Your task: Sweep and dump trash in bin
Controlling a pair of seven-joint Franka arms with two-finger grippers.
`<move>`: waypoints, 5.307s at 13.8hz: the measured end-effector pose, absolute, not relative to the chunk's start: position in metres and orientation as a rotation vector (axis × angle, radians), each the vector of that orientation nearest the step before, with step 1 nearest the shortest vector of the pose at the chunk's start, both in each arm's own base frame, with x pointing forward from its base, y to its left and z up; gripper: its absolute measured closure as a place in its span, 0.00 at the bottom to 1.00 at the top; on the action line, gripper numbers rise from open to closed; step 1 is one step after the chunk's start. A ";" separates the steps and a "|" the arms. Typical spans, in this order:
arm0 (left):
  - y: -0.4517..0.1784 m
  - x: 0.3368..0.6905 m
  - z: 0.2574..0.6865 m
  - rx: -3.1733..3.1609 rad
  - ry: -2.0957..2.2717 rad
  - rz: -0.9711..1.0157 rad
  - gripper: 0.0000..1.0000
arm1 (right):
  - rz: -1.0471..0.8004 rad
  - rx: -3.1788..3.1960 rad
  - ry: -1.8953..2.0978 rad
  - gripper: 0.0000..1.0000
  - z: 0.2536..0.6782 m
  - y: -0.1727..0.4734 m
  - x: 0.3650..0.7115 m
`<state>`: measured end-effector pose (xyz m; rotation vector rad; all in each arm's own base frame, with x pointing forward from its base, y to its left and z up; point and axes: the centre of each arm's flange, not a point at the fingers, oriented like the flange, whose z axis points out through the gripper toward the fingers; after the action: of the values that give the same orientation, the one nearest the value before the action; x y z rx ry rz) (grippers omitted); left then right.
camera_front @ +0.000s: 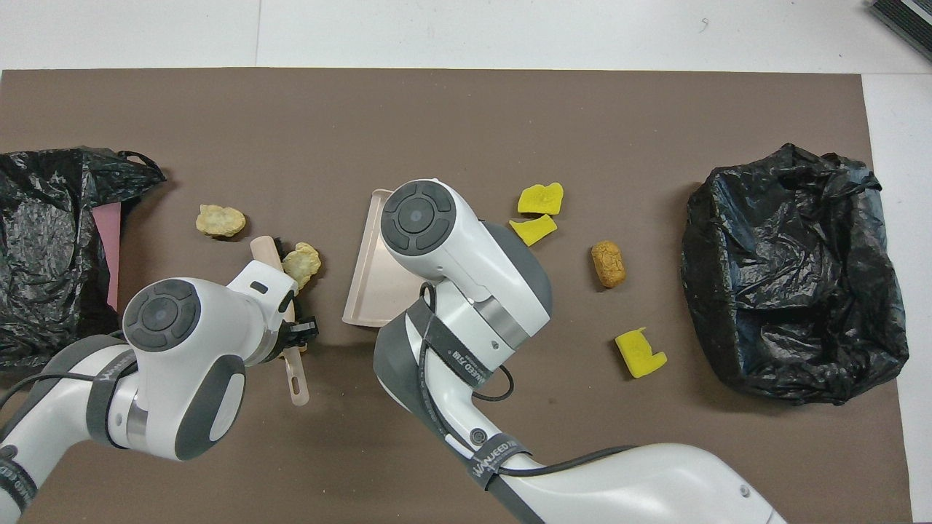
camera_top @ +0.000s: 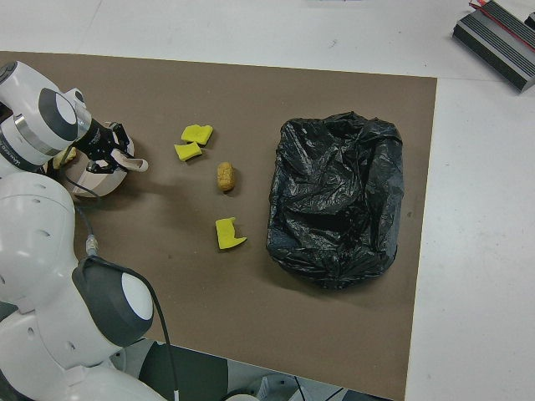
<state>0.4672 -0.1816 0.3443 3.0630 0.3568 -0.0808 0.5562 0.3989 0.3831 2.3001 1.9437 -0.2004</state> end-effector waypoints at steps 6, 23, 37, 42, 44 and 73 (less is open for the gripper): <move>-0.144 0.539 0.404 3.042 0.337 -0.057 0.74 | -0.182 2.224 2.036 0.69 0.377 0.395 0.537; -0.098 0.566 0.340 3.125 -0.272 -0.134 0.74 | -0.186 2.236 2.025 0.69 0.377 0.407 0.522; -0.159 0.500 0.423 3.078 -0.358 -0.293 0.74 | -0.182 2.235 2.027 0.69 0.379 0.407 0.522; -0.089 0.467 0.413 3.096 -0.001 -0.440 0.74 | -0.169 2.188 2.082 0.69 0.379 0.408 0.523; -0.069 0.440 0.393 3.096 0.103 -0.436 0.74 | -0.172 2.151 2.121 0.69 0.379 0.408 0.523; -0.195 0.409 0.378 3.050 0.135 -0.131 0.74 | 0.026 2.209 2.146 0.69 0.386 0.370 0.564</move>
<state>0.4093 -0.1951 0.3780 3.0503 0.1349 -0.1312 0.5635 0.3703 0.3856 2.2087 2.1460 0.0262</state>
